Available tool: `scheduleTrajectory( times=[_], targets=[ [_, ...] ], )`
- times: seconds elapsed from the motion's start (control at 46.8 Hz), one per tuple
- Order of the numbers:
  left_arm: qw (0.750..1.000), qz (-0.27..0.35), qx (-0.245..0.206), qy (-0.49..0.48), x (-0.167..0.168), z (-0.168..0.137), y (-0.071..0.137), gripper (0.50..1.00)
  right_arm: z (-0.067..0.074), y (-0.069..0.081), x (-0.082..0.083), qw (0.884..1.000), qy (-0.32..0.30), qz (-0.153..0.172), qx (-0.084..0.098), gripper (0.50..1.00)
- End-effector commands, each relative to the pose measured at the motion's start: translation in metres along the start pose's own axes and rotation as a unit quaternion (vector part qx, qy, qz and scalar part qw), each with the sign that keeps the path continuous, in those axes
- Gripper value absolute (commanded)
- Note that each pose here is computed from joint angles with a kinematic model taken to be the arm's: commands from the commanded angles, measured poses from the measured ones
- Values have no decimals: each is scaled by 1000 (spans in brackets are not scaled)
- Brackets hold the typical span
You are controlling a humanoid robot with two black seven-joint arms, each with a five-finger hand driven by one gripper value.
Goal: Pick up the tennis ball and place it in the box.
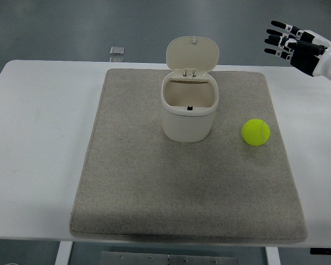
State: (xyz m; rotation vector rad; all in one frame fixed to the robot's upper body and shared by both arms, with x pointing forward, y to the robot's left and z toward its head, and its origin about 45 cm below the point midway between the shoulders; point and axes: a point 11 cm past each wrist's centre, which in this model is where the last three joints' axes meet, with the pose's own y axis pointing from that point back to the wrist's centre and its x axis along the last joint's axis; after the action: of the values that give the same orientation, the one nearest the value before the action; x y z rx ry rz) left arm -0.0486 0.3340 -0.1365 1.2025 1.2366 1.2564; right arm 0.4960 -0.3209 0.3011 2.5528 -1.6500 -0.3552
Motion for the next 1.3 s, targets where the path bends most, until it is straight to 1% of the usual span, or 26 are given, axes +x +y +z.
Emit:
scheduleTrajectory(
  times=[0.0, 0.085, 0.15, 0.256, 0.363, 0.449, 0.577, 0.705, 0.769, 0.812, 0.962, 1.026, 1.09, 1.154, 1.239, 1.282],
  targets=[
    [1000, 0, 0, 0, 0, 0, 0, 996, -9, -1, -2, 1000, 24, -3, 4, 909],
    [1000, 0, 0, 0, 0, 0, 0, 996, -14, -2, -4, 999, 45, -8, 3, 909],
    [1000, 0, 0, 0, 0, 0, 0, 996, -16, -3, -6, 998, 67, -12, -2, 909],
    [1000, 0, 0, 0, 0, 0, 0, 996, -15, -3, -16, 994, 99, -39, -10, 909],
    [1000, 0, 0, 0, 0, 0, 0, 996, -17, 4, -11, 990, 129, -48, -14, 909],
    [1000, 0, 0, 0, 0, 0, 0, 996, -14, 8, -10, 985, 159, -59, -22, 909],
    [1000, 0, 0, 0, 0, 0, 0, 996, -16, 15, -12, 978, 194, -76, -32, 909],
    [1000, 0, 0, 0, 0, 0, 0, 996, -15, 18, -15, 971, 216, -93, -43, 909],
    [1000, 0, 0, 0, 0, 0, 0, 996, -14, 20, -18, 965, 234, -103, -51, 909],
    [1000, 0, 0, 0, 0, 0, 0, 996, -15, 23, -20, 961, 248, -109, -52, 909],
    [1000, 0, 0, 0, 0, 0, 0, 996, -14, 26, -43, 945, 287, -153, -37, 909],
    [1000, 0, 0, 0, 0, 0, 0, 996, -10, 32, -42, 938, 306, -157, -45, 909],
    [1000, 0, 0, 0, 0, 0, 0, 996, -10, 35, -44, 931, 324, -164, -47, 909],
    [1000, 0, 0, 0, 0, 0, 0, 996, -4, 38, -45, 923, 339, -173, -51, 909],
    [1000, 0, 0, 0, 0, 0, 0, 996, 3, 41, -47, 908, 373, -185, -54, 909],
    [1000, 0, 0, 0, 0, 0, 0, 996, 8, 44, -45, 899, 391, -190, -59, 907]
  ],
)
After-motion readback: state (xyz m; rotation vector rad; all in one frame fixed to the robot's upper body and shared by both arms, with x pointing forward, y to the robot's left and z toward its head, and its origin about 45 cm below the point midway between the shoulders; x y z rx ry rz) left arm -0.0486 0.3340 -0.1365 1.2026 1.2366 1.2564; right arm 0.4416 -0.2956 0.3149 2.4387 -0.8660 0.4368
